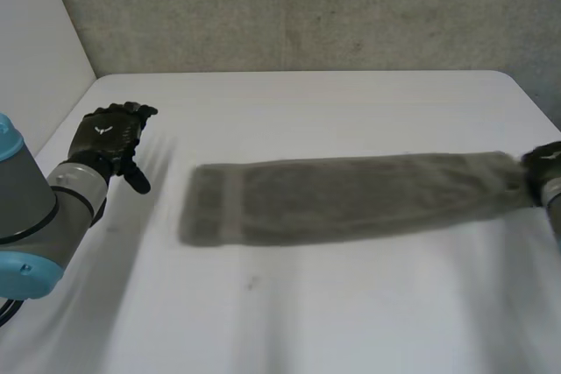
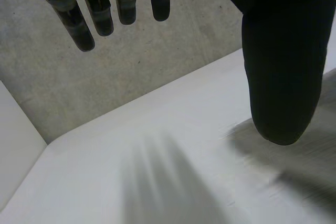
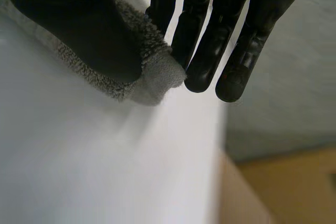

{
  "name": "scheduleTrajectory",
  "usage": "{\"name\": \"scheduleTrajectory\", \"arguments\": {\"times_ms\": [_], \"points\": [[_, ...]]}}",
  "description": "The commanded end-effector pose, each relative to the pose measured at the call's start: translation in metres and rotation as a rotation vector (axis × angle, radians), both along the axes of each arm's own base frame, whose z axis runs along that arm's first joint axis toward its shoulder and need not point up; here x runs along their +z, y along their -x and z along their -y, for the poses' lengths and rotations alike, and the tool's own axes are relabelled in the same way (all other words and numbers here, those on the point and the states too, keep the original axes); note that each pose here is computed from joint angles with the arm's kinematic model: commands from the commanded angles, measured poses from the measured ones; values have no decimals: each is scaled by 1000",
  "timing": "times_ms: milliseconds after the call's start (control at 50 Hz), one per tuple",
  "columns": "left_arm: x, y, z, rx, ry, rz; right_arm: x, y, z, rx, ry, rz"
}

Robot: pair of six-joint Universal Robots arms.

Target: Fold the towel.

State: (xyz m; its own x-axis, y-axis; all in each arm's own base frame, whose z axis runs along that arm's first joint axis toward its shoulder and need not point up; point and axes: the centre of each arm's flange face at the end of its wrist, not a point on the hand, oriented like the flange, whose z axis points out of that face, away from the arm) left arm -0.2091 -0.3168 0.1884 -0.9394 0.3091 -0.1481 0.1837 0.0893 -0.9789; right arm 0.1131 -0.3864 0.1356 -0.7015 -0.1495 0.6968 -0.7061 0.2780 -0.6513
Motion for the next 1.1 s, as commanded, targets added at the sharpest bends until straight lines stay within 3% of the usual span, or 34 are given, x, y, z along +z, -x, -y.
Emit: {"name": "scheduleTrajectory", "arguments": {"times_ms": [20,120,160,220,260,340,400,440,580,760,880,960,1100], "points": [[-1,0,-2,-2,-4,1,21,33,16,-94,128,-161],[-1,0,-2,-3,-6,1,64,-5,4,9,264,27],[-1,0,-2,-3,-4,1,84,-44,-11,128,316,135],[0,0,-2,-2,-1,0,87,-66,-20,203,321,182],[1,0,-2,-2,2,0,91,-114,-43,384,316,229],[2,0,-3,-2,4,-1,83,-187,-93,676,276,254],[2,0,-3,-3,5,-1,74,-209,-110,765,249,257],[2,1,-3,-5,5,-1,54,-238,-142,893,190,253],[1,1,-4,-7,2,1,-5,-276,-192,1058,63,180],[-3,2,-4,-12,-7,6,-22,-281,-204,1086,28,158],[-5,5,-8,-21,-14,9,22,-279,-196,1033,119,221],[-4,10,-13,-38,-14,9,49,-255,-174,901,115,352],[2,51,-48,-183,-2,2,64,-200,-144,693,59,489]]}}
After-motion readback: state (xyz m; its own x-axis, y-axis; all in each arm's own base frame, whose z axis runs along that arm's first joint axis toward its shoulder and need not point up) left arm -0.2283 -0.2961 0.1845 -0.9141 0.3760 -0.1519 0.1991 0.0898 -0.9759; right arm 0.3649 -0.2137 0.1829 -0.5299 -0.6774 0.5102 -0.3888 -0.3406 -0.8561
